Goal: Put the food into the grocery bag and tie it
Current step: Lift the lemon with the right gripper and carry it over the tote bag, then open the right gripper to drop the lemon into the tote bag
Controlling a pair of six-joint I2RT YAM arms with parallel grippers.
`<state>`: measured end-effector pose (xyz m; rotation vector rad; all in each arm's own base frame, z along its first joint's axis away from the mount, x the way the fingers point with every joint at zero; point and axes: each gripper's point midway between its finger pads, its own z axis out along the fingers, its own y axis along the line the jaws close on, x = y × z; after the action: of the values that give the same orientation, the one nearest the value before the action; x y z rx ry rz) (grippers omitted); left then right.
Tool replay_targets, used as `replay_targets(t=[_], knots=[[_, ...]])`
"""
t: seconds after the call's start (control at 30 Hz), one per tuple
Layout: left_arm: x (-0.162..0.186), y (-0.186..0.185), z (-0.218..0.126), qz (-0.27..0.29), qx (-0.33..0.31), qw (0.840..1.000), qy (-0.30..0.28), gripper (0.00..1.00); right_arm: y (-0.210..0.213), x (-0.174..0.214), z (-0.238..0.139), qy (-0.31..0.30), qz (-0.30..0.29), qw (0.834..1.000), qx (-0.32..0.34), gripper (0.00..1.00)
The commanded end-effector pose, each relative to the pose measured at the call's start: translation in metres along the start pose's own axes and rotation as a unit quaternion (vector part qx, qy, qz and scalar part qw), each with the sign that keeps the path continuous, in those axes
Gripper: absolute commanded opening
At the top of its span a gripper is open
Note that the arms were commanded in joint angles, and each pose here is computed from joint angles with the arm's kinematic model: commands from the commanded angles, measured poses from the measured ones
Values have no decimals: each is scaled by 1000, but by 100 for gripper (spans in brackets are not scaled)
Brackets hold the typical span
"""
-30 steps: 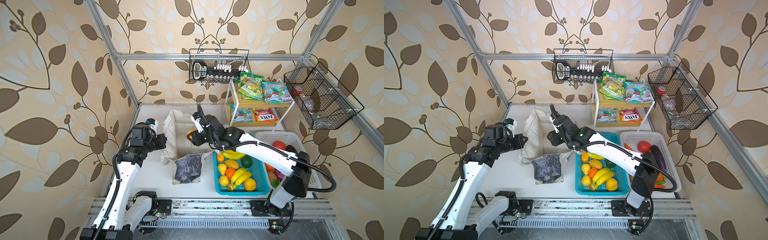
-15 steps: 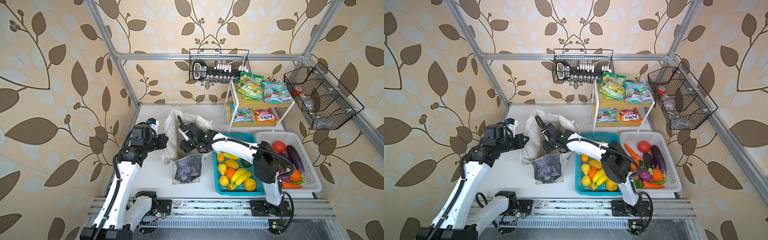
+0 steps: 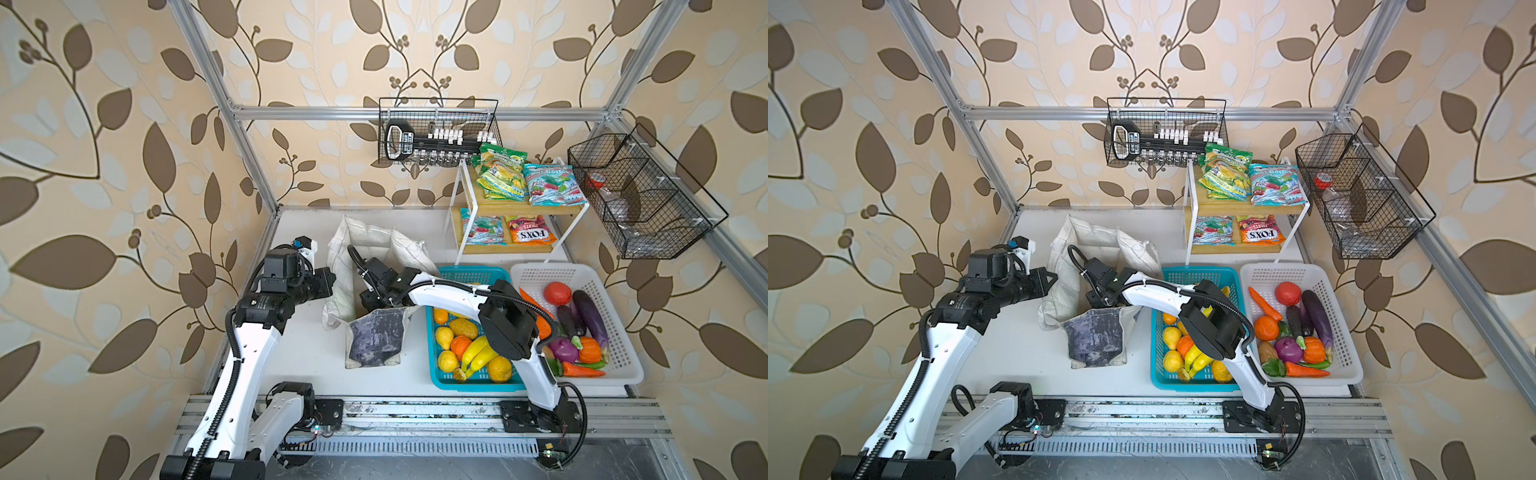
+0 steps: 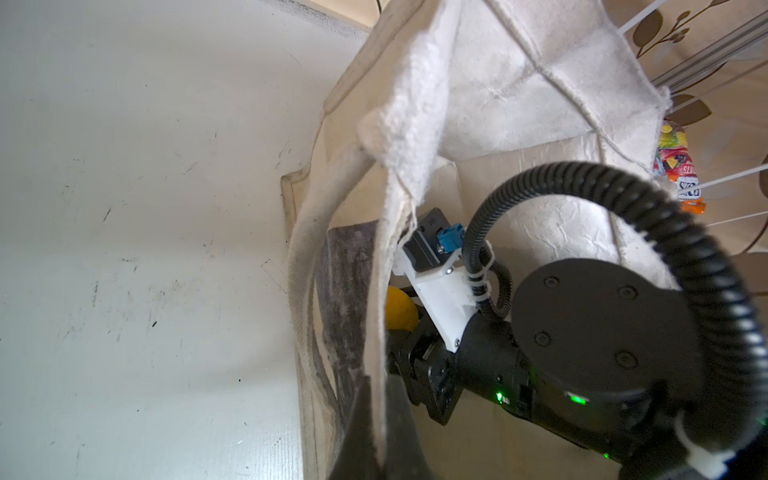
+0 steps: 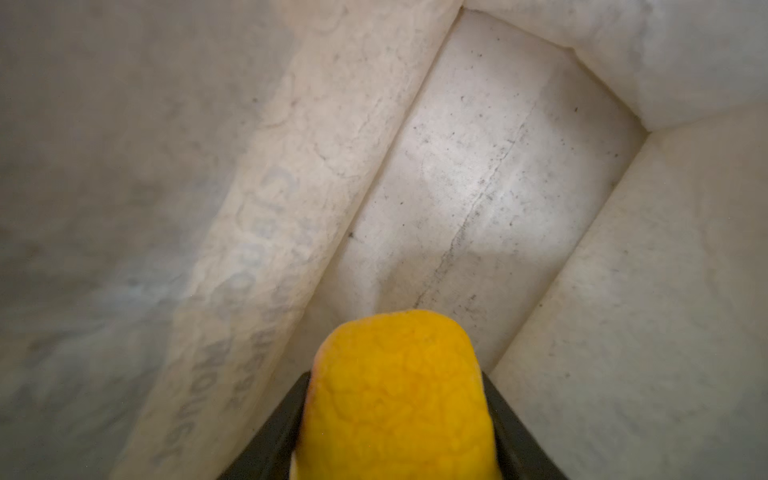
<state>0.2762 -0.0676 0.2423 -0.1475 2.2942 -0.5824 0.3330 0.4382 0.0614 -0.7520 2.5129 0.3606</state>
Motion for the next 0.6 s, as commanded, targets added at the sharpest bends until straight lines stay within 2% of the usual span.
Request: replay_targets(t=[0.0, 0.3, 0.43, 0.57], knots=[[-1, 1, -4, 7, -4, 1000, -11, 0, -5, 14, 23, 16, 10, 1000, 15, 55], [-1, 11, -3, 5, -30, 999, -11, 0, -7, 27, 48, 34, 35, 999, 7, 60], [0, 10, -2, 3, -27, 1000, -7, 0, -12, 24, 46, 38, 31, 999, 18, 62], [0, 12, -2, 3, -31, 999, -8, 0, -15, 10, 29, 17, 32, 999, 14, 72]])
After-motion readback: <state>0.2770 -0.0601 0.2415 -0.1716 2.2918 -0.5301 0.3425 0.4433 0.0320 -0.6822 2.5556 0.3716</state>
